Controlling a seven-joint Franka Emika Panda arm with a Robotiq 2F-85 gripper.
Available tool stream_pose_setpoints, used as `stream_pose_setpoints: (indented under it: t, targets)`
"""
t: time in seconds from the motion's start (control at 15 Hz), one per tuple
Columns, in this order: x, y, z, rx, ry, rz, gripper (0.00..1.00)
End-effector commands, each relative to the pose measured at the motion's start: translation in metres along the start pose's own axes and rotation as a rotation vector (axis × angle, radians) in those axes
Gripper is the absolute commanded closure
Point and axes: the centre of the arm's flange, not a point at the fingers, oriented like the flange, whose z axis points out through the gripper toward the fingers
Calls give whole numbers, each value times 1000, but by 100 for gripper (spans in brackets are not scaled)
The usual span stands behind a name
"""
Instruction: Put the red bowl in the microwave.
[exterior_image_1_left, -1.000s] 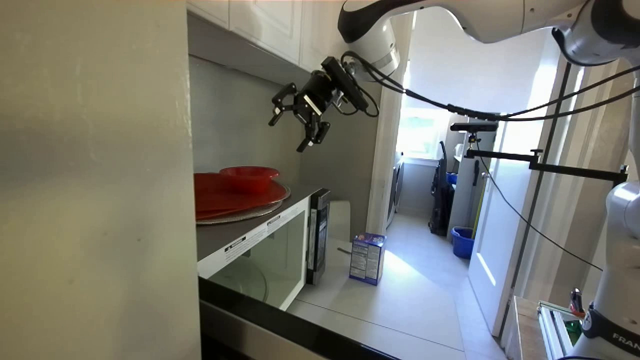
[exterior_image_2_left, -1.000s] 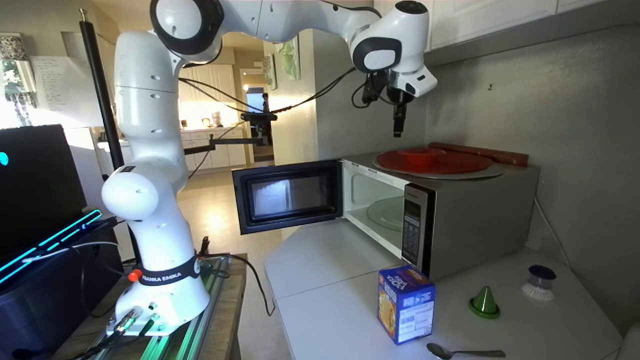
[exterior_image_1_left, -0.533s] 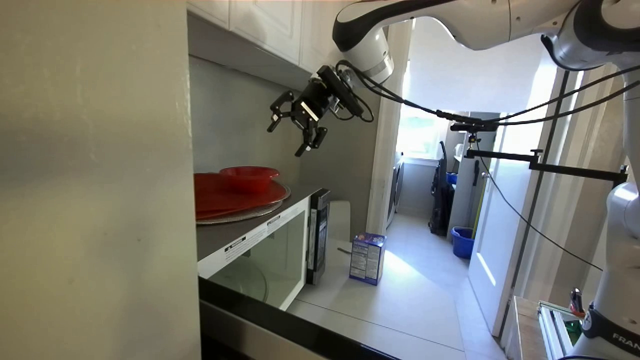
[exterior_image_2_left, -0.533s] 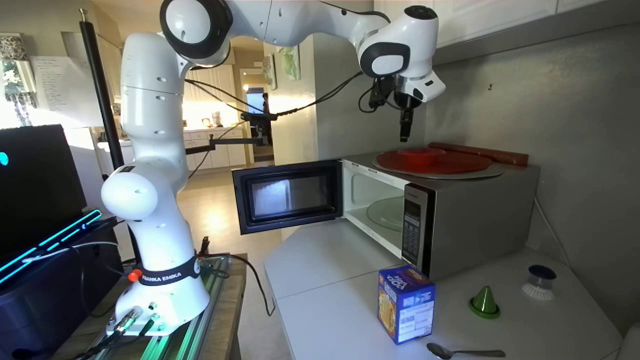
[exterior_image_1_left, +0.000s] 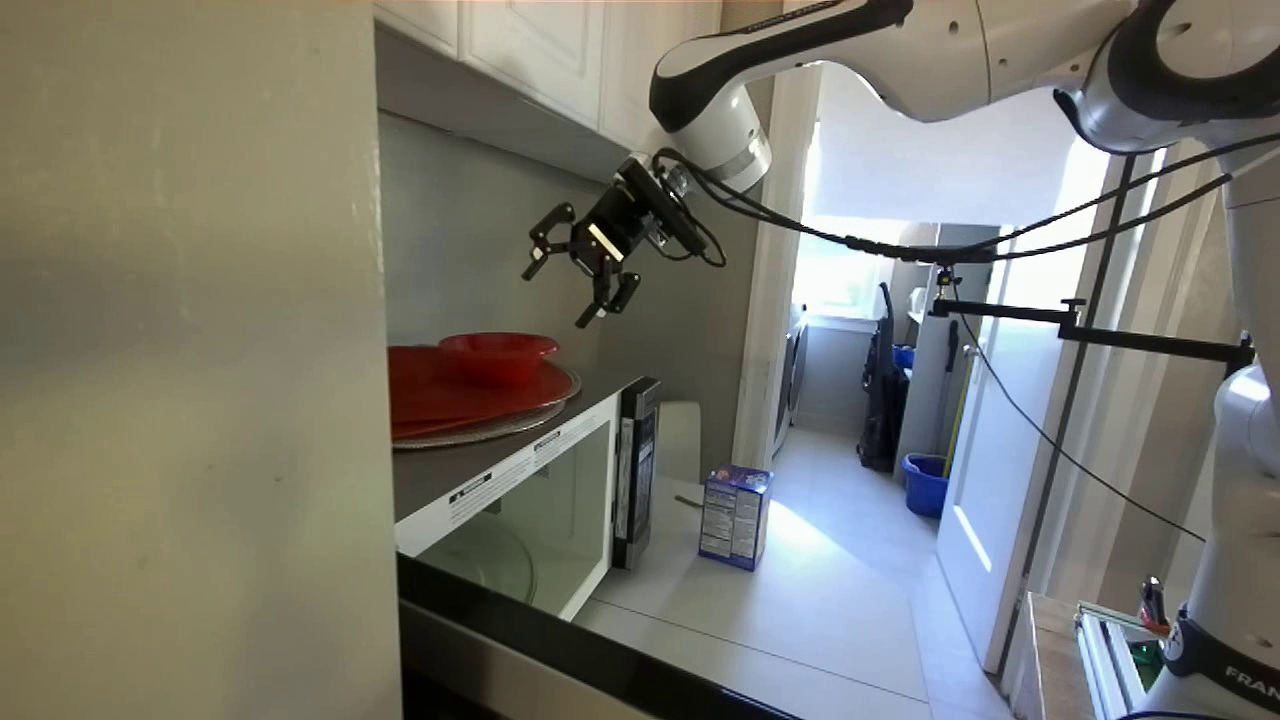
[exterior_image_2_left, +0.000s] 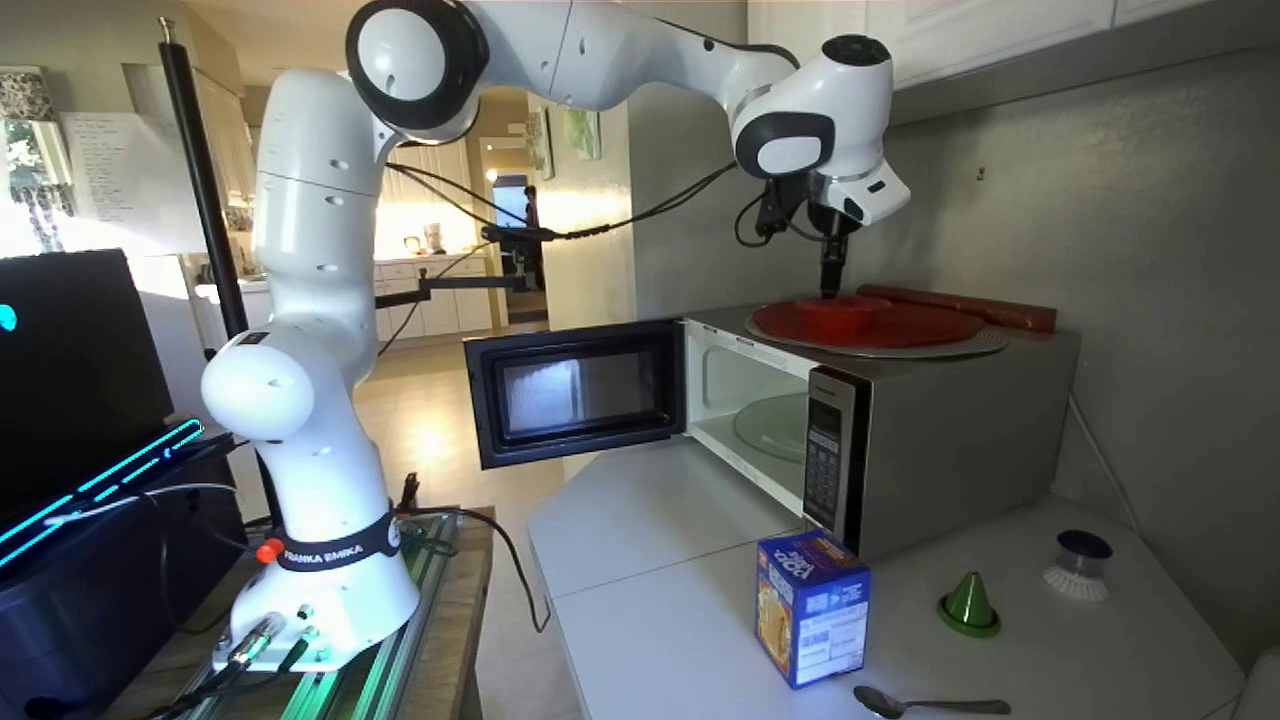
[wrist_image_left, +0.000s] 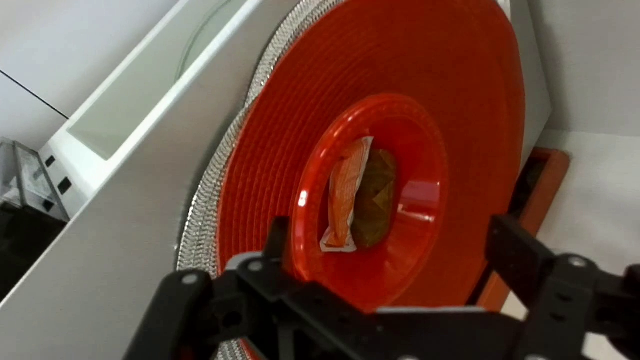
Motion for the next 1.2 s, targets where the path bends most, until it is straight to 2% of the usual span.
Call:
stream_pose_setpoints:
  t: [0.0, 0.33, 0.67, 1.13]
  targets:
    - [20, -2, 22, 65, 51, 22, 0]
    - [33, 11, 28, 45, 90, 39, 0]
    - [34, 21, 30, 30, 68, 47, 0]
    - [31, 21, 27, 70, 29, 32, 0]
